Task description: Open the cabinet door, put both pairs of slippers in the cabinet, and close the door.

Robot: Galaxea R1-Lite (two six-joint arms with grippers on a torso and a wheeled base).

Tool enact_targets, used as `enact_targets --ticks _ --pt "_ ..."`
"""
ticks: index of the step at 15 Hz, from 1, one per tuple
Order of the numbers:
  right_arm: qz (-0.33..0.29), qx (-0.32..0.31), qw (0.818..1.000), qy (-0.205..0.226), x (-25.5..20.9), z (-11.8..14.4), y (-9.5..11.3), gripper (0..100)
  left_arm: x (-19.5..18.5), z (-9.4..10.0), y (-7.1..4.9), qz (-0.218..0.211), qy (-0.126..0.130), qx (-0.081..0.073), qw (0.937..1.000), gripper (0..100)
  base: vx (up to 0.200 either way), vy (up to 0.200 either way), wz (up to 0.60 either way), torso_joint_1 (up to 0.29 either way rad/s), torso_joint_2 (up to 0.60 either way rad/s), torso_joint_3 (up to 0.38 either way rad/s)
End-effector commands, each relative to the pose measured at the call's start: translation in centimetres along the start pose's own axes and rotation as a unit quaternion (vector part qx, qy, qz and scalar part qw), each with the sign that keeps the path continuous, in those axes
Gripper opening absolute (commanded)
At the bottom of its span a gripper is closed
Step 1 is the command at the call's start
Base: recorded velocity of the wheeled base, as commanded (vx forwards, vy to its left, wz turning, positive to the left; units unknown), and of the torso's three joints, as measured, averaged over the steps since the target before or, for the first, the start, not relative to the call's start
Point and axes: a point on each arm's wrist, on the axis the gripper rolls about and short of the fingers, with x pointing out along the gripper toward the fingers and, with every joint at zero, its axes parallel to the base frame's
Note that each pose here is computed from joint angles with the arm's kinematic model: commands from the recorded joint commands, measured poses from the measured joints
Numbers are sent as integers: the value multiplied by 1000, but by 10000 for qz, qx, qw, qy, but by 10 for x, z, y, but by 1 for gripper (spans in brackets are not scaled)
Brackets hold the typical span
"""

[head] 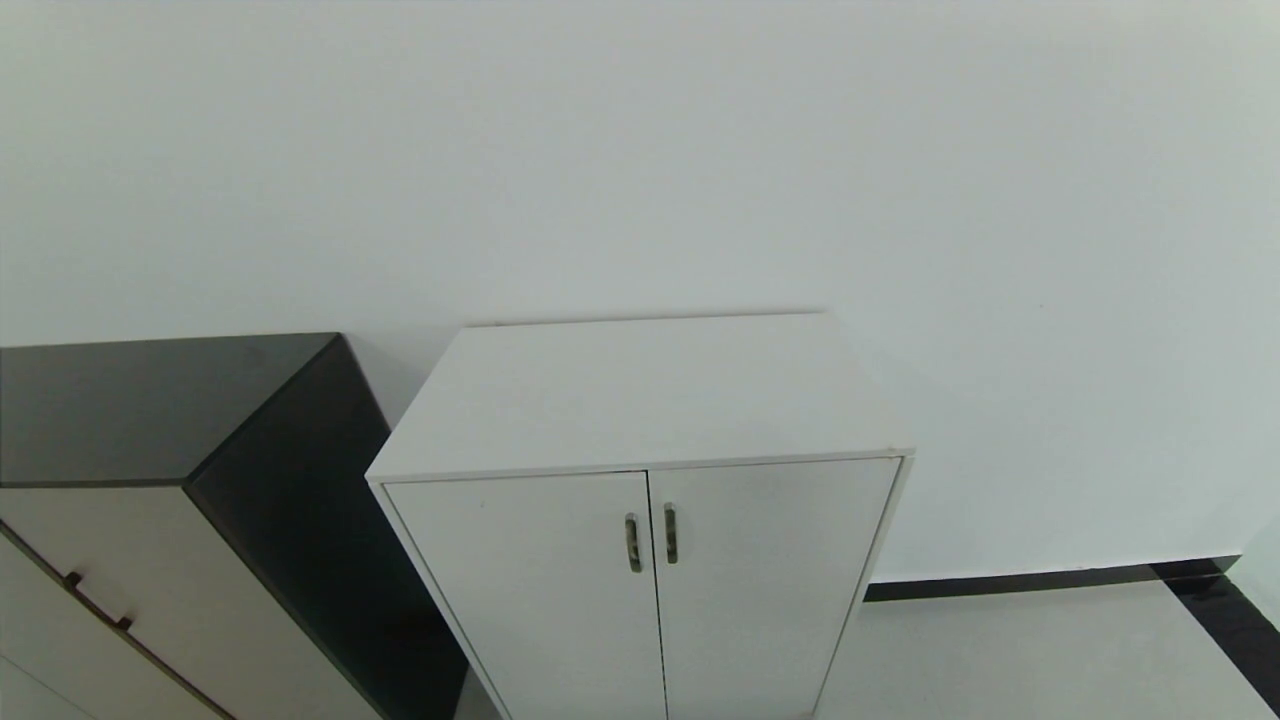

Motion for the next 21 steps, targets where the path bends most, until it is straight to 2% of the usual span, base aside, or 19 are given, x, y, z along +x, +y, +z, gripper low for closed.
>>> enact_targets --ticks 1,3,21 --pt "-135 7 9996 -263 -4 -1 0 0 0 0 0 3 -2 2 10000 0 0 0 0 0 0 0" --pt "-426 19 9973 -602 -9 -2 1 0 0 0 0 -5 -2 17 10000 0 0 0 0 0 0 0" --pt "-382 231 9971 -612 -9 -3 1 0 0 0 0 -5 -2 17 10000 0 0 0 0 0 0 0"
